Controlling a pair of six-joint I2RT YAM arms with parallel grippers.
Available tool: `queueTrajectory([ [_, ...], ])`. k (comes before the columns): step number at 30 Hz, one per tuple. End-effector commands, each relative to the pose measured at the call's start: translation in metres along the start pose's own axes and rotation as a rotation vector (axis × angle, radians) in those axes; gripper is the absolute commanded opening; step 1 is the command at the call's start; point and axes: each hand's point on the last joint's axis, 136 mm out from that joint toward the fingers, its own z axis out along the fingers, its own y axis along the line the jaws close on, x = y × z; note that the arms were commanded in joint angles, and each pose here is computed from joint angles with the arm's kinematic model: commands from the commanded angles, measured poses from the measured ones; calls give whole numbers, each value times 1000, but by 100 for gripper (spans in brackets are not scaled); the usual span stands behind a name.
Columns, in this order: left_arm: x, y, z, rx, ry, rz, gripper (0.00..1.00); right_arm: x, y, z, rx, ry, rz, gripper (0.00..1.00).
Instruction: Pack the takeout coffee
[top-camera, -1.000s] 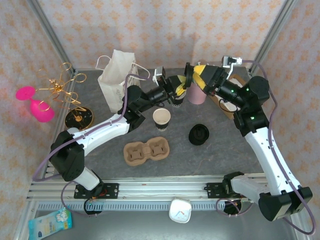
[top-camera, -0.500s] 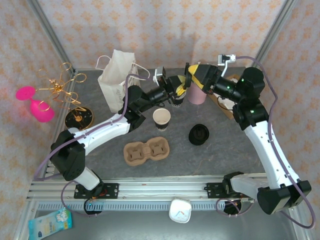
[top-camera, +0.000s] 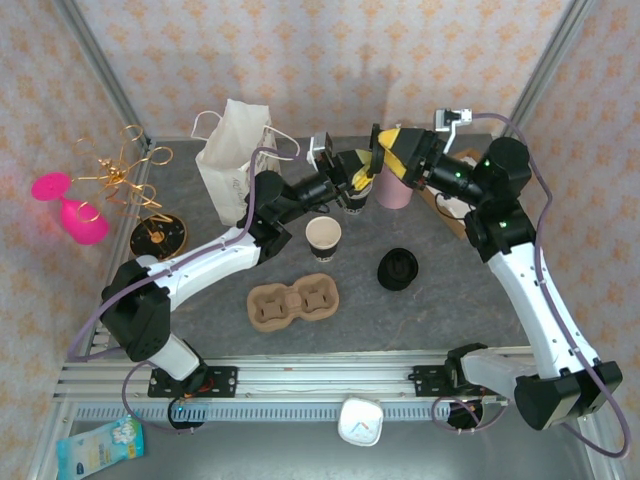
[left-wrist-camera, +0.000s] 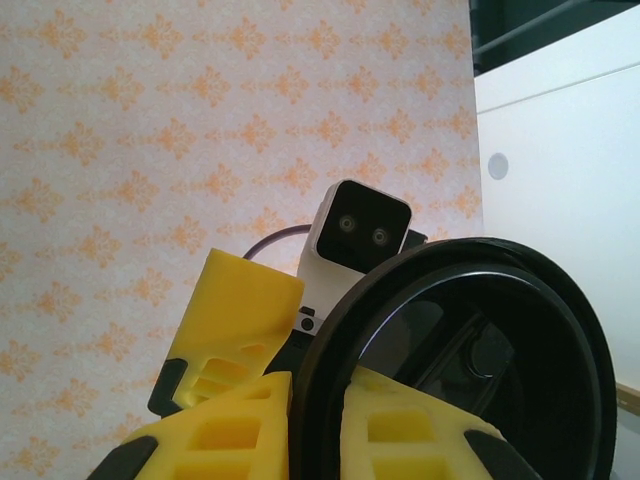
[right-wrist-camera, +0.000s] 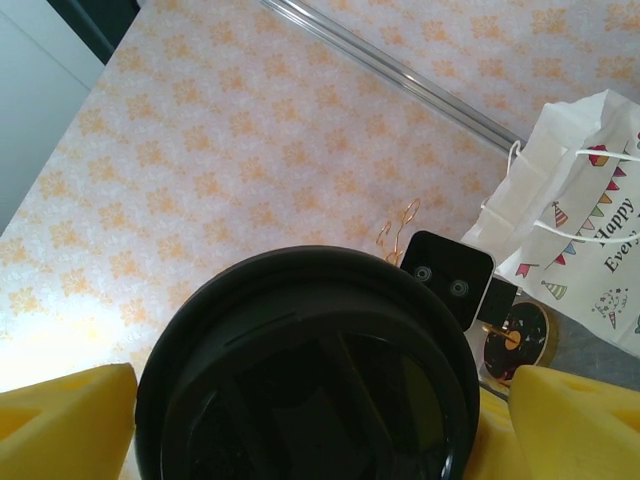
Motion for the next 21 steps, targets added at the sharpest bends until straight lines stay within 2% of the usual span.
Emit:
queueTrajectory([
  [1, 13, -39, 3, 121, 48, 38, 15, 5, 20, -6, -59, 6, -28, 93],
  [7, 14, -42, 3, 135, 48, 35, 15, 5, 27, -11, -74, -6, -34, 90],
  [10, 15, -40, 5, 121, 48, 38, 15, 6, 29, -11, -92, -4, -19, 84],
  [21, 18, -35, 10, 102, 58, 44, 15, 6, 38, -8, -128, 20, -30, 82],
])
